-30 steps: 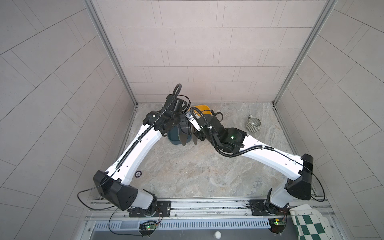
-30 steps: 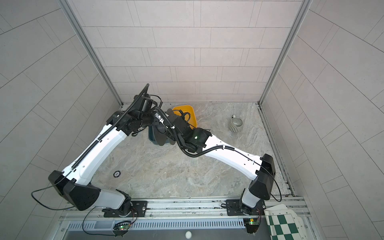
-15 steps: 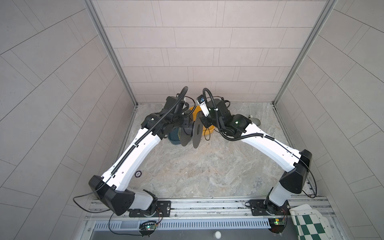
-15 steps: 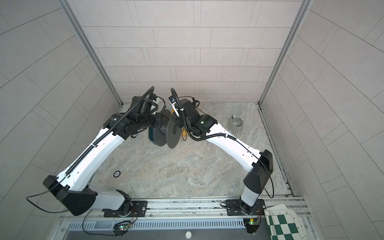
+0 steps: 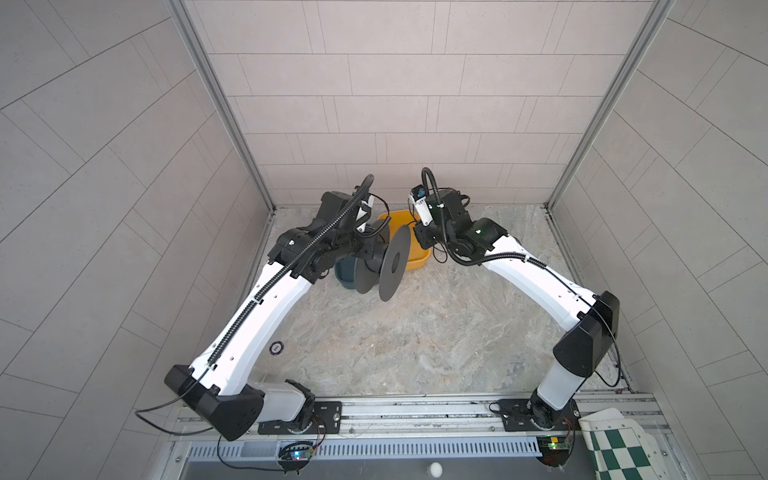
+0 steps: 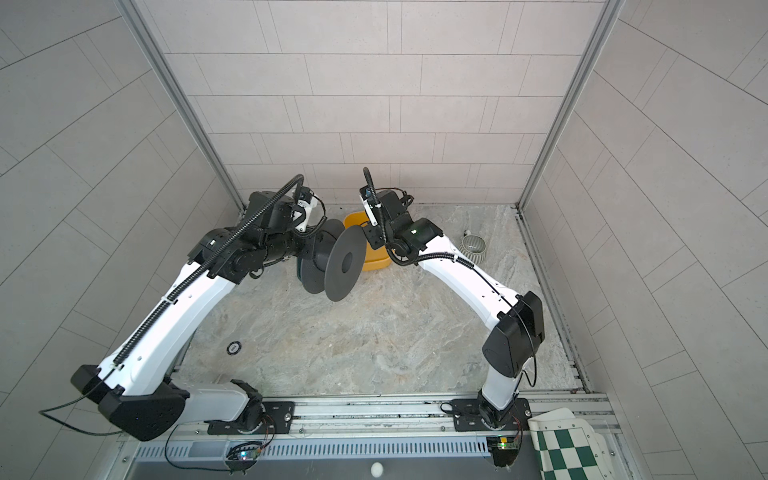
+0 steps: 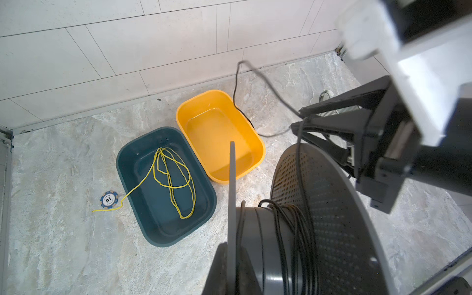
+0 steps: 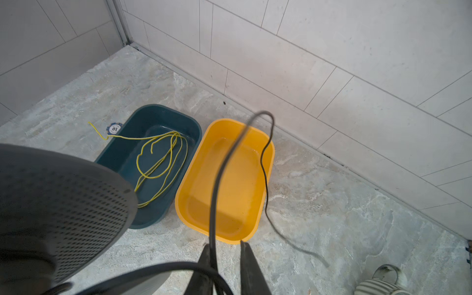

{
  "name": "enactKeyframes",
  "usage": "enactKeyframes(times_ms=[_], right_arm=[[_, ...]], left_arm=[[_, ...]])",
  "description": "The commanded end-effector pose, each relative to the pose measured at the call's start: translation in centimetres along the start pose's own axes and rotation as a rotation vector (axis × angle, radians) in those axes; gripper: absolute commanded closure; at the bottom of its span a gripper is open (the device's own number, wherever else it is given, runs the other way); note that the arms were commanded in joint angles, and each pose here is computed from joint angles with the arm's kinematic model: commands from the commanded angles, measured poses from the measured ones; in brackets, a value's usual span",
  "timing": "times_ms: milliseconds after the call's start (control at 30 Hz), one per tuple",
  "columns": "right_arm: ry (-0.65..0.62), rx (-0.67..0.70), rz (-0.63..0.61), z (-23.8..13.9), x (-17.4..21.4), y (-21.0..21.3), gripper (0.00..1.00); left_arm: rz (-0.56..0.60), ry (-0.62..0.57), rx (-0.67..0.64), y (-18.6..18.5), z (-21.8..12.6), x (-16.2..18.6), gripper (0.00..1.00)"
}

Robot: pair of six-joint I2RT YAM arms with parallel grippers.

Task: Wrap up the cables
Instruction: 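Carry the black cable with the right gripper up over the spool hub, then pull the cable with the right gripper away from the spool, taut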

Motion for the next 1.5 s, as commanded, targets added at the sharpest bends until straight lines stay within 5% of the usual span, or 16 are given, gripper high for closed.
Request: enactKeyframes(times_ms=[0,133,400,533,767,933,1467], right_arm=[[0.056,-0.032,0.053,0.9,2.7,-0.3,0.78],[0.045,-0.140,0.082,0.4,5.0,0.7,0.69],[-0.018,-0.223,0.146,-3.9,7.5,0.3,0.35],[-0.069,-0.196,0.219,-6.5,9.0,-1.2,0.15],[-0.150,-0.097,0.322,-8.1,11.8,-2.5,0.15],[-0.290,-0.144,0.386,-7.9,13.1,-1.7,0.20],[-0.330,-0.309,0.230,-8.2,12.5,1.9,0.30]], left_arm=[[0.041,-0.062,0.075,-1.3,-2.8,-1.8,1.00],[0.070,-0.068,0.096,-1.6,-3.3,-2.2,1.00],[0.141,-0.050,0.161,-2.6,-3.8,-2.7,1.00],[0.086,-0.070,0.160,-2.6,-4.1,-3.4,1.00],[-0.086,-0.093,0.169,-2.4,-3.9,-4.8,1.00],[-0.166,-0.104,0.212,-2.6,-3.7,-5.4,1.00],[-0.157,-0.111,0.211,-2.4,-4.2,-5.0,1.00]])
Point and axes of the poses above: each gripper's point midway between its finger pads, its own z axis out along the fingers, its own y axis along the line the jaws close on, x = y × z, the point moved 4 cm from there along -z, back along the fingers, and after that the axes turned 6 degrees about -z, right-handed, at the moved point
